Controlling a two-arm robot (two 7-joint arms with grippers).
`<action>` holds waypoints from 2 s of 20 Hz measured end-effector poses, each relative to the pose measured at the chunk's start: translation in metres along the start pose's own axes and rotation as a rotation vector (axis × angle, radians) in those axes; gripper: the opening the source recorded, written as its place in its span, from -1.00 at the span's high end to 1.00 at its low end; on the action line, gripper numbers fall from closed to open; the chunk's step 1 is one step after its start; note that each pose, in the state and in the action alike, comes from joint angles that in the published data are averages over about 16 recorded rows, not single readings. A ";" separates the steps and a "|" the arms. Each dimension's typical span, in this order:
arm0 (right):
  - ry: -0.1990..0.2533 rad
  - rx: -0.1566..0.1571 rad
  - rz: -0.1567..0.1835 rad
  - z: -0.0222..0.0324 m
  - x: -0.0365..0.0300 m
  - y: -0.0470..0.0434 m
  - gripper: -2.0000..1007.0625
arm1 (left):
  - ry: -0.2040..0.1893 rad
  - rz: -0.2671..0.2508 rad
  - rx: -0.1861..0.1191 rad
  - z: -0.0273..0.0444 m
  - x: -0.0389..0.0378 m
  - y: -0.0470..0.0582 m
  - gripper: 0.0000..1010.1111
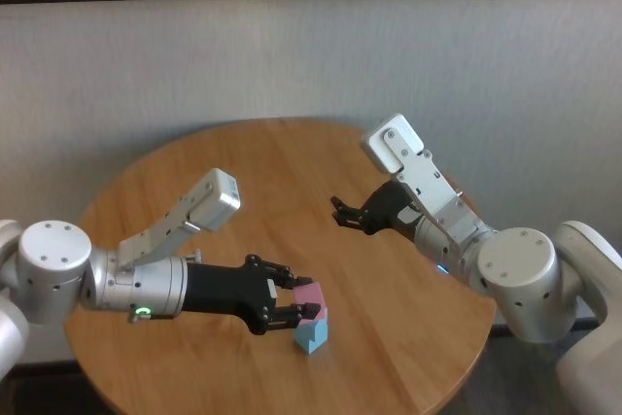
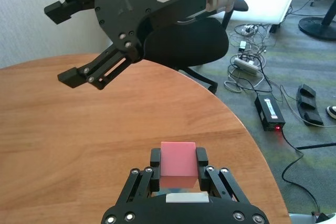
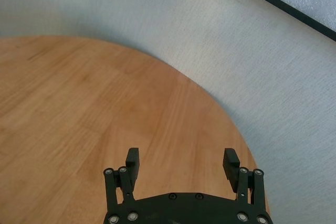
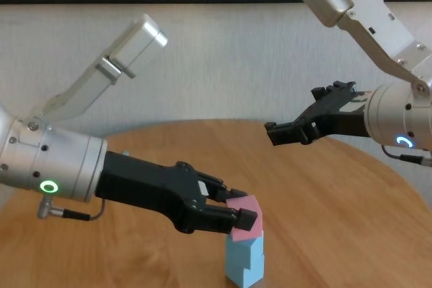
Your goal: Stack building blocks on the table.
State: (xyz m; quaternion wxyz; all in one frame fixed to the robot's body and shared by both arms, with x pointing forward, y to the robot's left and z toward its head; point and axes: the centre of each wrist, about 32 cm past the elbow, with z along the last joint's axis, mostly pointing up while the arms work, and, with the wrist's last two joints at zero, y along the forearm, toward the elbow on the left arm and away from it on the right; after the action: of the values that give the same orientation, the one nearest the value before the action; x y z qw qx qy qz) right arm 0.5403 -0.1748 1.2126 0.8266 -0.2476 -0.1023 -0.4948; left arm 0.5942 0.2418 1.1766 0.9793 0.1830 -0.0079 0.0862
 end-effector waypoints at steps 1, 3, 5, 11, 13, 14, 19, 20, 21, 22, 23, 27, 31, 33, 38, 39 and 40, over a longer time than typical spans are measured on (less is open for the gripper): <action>0.000 0.000 0.000 0.0000 0.0000 0.0000 -1.00 | 0.000 0.002 0.000 -0.0003 0.0002 0.000 0.19; 0.000 0.000 0.000 0.0000 0.0000 0.0000 -1.00 | 0.001 0.005 0.000 -0.0009 0.0005 0.000 0.19; 0.000 0.000 0.000 0.0000 0.0000 0.0000 -1.00 | 0.002 0.009 0.001 -0.0016 0.0006 0.001 0.19; 0.000 0.000 0.000 0.0000 0.0000 0.0000 -1.00 | 0.006 0.019 0.000 -0.0031 0.0007 0.001 0.19; 0.000 0.000 0.000 0.0000 0.0000 0.0000 -0.99 | 0.007 0.021 -0.001 -0.0034 0.0007 0.001 0.19; 0.000 0.000 0.000 0.0000 0.0000 0.0000 -0.99 | 0.007 0.022 -0.001 -0.0035 0.0007 0.001 0.19; 0.000 0.000 0.000 0.0000 0.0000 0.0000 -0.99 | 0.008 0.024 -0.003 -0.0038 0.0006 0.001 0.19; 0.000 0.000 0.000 0.0000 0.0000 0.0000 -0.99 | 0.009 0.024 -0.003 -0.0038 0.0006 0.001 0.18; 0.000 0.000 0.000 0.0000 0.0000 0.0000 -0.99 | 0.009 0.024 -0.004 -0.0037 0.0005 0.001 0.17; 0.000 0.000 0.000 0.0000 0.0000 0.0000 -1.00 | 0.009 0.024 -0.004 -0.0037 0.0005 0.001 0.15; 0.000 0.000 0.000 0.0000 0.0000 0.0000 -0.99 | 0.009 0.024 -0.004 -0.0037 0.0005 0.001 0.13; 0.000 0.000 0.000 0.0000 0.0000 0.0000 -1.00 | 0.009 0.024 -0.004 -0.0036 0.0004 0.001 0.00; 0.000 0.000 0.000 0.0000 0.0000 0.0000 -1.00 | 0.009 0.024 -0.005 -0.0036 0.0004 0.001 -0.20; 0.000 0.000 0.000 0.0000 0.0000 0.0000 -1.00 | 0.009 0.023 -0.007 -0.0038 0.0003 0.002 -0.33; 0.000 0.000 0.000 0.0000 0.0000 0.0000 -0.99 | 0.003 0.016 -0.021 -0.0046 0.0001 0.004 -0.65; 0.000 0.000 0.000 0.0000 0.0000 0.0000 -0.99 | 0.002 0.014 -0.025 -0.0049 0.0000 0.005 -0.70; 0.000 0.000 0.000 0.0000 0.0000 0.0000 -1.00 | 0.000 0.012 -0.029 -0.0052 -0.0002 0.006 -0.75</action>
State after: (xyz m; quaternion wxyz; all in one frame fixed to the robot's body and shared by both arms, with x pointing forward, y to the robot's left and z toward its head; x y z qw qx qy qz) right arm 0.5403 -0.1748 1.2126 0.8266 -0.2476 -0.1023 -0.4948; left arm 0.5928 0.2493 1.1739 0.9813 0.1689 -0.0103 0.0921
